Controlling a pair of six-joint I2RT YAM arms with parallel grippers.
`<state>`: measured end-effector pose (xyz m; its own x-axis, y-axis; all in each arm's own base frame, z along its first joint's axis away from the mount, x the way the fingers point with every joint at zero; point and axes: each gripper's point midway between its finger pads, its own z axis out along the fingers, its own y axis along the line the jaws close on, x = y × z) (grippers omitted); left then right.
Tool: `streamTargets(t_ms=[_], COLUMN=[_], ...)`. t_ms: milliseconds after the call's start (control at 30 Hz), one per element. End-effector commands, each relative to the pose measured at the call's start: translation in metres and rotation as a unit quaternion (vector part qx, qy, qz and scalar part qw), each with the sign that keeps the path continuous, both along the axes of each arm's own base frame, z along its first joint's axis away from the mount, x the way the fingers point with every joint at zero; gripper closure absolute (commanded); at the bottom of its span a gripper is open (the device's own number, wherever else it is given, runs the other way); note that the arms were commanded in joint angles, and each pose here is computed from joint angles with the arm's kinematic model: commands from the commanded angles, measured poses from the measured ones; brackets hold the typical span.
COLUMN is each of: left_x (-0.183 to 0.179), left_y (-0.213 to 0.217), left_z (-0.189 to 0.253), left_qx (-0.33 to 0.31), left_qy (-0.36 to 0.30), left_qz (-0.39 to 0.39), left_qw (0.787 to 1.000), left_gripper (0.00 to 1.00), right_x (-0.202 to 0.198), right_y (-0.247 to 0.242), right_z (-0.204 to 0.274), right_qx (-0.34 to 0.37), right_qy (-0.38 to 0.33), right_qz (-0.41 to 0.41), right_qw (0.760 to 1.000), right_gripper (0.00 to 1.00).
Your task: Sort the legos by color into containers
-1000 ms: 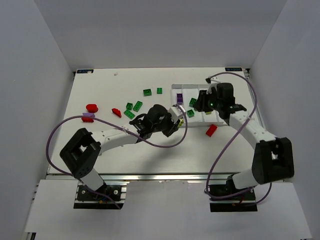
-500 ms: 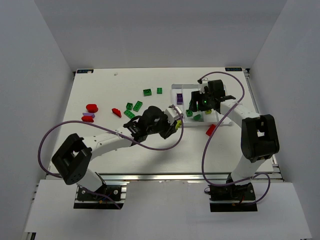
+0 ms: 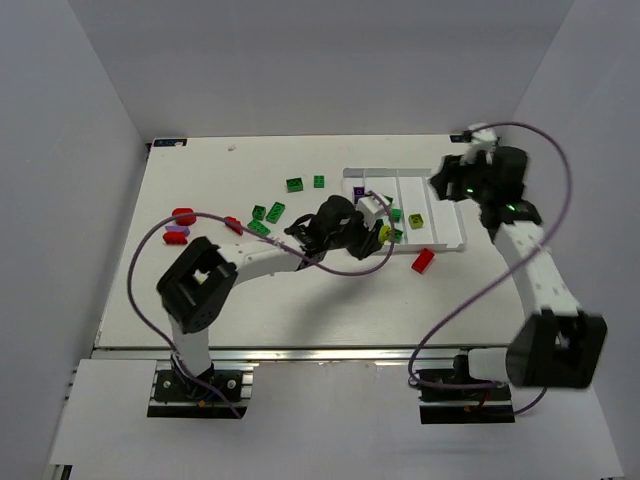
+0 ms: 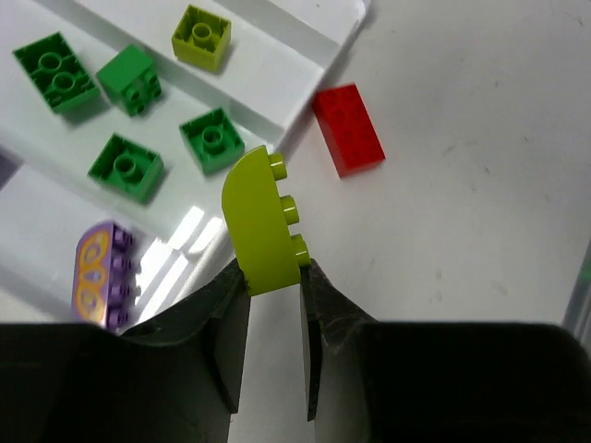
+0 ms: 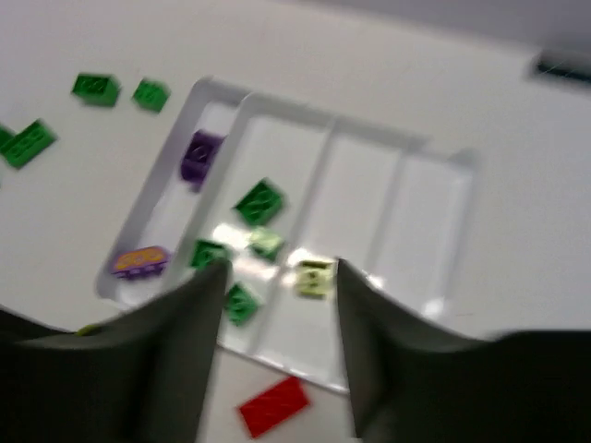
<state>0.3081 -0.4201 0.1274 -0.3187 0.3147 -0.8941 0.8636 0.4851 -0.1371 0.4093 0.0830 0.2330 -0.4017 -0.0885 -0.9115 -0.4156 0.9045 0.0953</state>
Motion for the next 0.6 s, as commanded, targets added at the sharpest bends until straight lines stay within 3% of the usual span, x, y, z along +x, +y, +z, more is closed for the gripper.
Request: streamTargets(t_ms=[0,67,133,167,267,300,333,367,567], left_x=[0.023,0.034,0.051,0.057,0.074,0.077,0.086,0.089,0.121], left_y=[-0.039,-0.053,-0.072,-0.079,-0.104,-0.11,-0.12,-0.125,-0.144], left_z=[0.023,0.0,0.015,-0.007,0.007,-0.009,0.007,-0.011,0.0], left_qx=[-0.052,-0.045,-0.065,-0.052,-0.078,-0.071,-0.087,-0.077,-0.093], left_qy=[0.0,0.017,0.007,0.019,0.002,0.006,-0.008,-0.002,-0.035], left_qz=[-0.004,0.003,0.008,0.01,0.013,0.015,0.018,0.022,0.075], left_qw=[0.999,0.999,0.998,0.998,0.997,0.997,0.996,0.997,0.992], left_gripper=[0.65,0.65,0.65,0.65,0.64,0.64,0.64,0.63,0.53], right_x=[-0.034,-0.051,-0.059,-0.064,-0.068,-0.069,-0.069,-0.07,-0.079], right_y=[-0.02,-0.025,-0.027,-0.031,-0.034,-0.036,-0.036,-0.041,-0.043], right_z=[0.078,0.098,0.108,0.114,0.116,0.114,0.113,0.115,0.117], right_qx=[-0.001,0.001,0.006,0.007,0.013,0.016,0.019,0.018,0.036], right_qy=[-0.165,-0.206,-0.221,-0.23,-0.232,-0.23,-0.227,-0.23,-0.231], right_qz=[0.012,0.004,0.003,-0.005,-0.006,-0.008,-0.005,-0.01,0.003], right_qw=[0.986,0.978,0.975,0.973,0.973,0.973,0.974,0.973,0.972], right_gripper=[0.63,1.0,1.0,1.0,1.0,1.0,1.0,1.0,1.0])
